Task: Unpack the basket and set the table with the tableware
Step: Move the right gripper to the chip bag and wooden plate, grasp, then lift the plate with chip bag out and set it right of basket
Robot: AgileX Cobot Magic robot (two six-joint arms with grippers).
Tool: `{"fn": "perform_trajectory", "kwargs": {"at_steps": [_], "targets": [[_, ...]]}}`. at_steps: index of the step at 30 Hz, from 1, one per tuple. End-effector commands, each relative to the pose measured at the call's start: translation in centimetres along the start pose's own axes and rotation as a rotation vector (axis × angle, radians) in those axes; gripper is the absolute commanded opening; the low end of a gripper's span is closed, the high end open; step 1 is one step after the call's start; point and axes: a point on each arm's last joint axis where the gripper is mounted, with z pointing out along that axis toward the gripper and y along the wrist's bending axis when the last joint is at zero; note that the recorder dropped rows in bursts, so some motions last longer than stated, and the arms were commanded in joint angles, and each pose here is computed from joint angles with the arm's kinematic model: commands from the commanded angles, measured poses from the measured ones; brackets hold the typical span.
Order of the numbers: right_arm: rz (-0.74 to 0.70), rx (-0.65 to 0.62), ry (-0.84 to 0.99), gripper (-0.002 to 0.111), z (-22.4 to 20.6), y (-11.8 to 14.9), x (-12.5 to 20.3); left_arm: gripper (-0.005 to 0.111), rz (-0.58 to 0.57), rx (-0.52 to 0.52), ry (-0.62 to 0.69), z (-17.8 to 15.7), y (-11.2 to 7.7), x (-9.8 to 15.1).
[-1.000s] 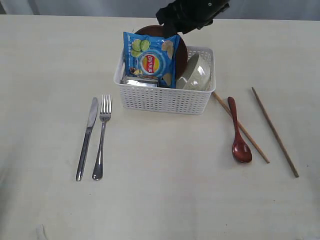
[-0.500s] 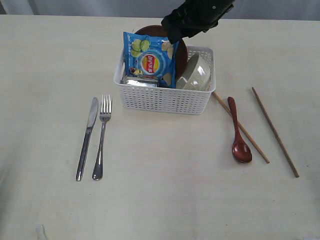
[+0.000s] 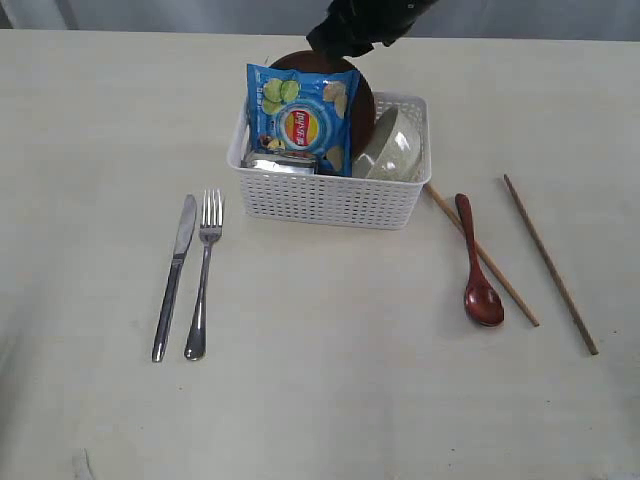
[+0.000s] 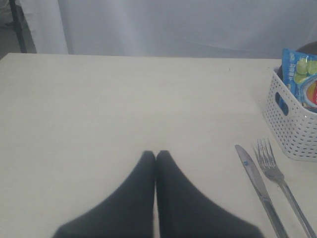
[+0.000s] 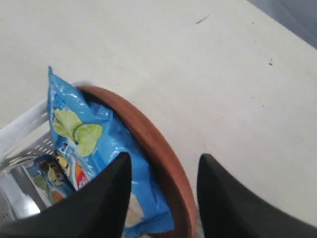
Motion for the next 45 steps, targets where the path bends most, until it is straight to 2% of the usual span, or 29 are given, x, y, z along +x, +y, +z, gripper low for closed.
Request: {"fn": "perform_trajectory", "kwargs": {"at_steps": [1,4,8,10,13,19,21,31,37,43,45], "targets": [[-0.062,0.025,-0.061,0.028,0.3,0.8,-0.9,0.000,0.002,-0.002,-0.009,0.0,0.0,0.0],[-0.089,0.017,-0.045,0.033,1.3,1.0,-0.6,0.000,0.002,-0.002,-0.009,0.0,0.0,0.0],[-0.115,-0.011,0.016,0.049,3.0,1.1,0.5,0.000,0.002,-0.002,-0.009,0.0,0.0,0.0],[-0.104,-0.004,0.012,0.050,3.5,1.0,0.7,0.000,0.002,-0.002,-0.009,0.0,0.0,0.0],[-0.074,0.011,-0.006,0.043,3.9,0.8,0.6,0.000,0.002,-0.002,-0.009,0.0,0.0,0.0],[-0.083,0.014,-0.014,0.007,4.0,0.9,0.5,0.000,0.002,-0.002,-0.009,0.0,0.0,0.0],[-0.092,0.013,-0.014,-0.001,4.0,1.1,0.5,0.000,0.002,-0.002,-0.009,0.0,0.0,0.0],[-0.122,0.013,-0.006,0.000,3.5,1.1,0.4,0.000,0.002,-0.002,-0.009,0.0,0.0,0.0],[-0.155,0.061,-0.039,0.000,1.1,0.8,-0.7,0.000,0.002,-0.002,-0.009,0.0,0.0,0.0],[-0.110,0.150,-0.005,0.000,-0.5,-0.3,-0.7,0.000,0.002,-0.002,-0.009,0.0,0.0,0.0],[-0.065,0.167,-0.042,0.000,-1.4,-0.4,-1.2,0.000,0.002,-0.002,-0.009,0.0,0.0,0.0]]}}
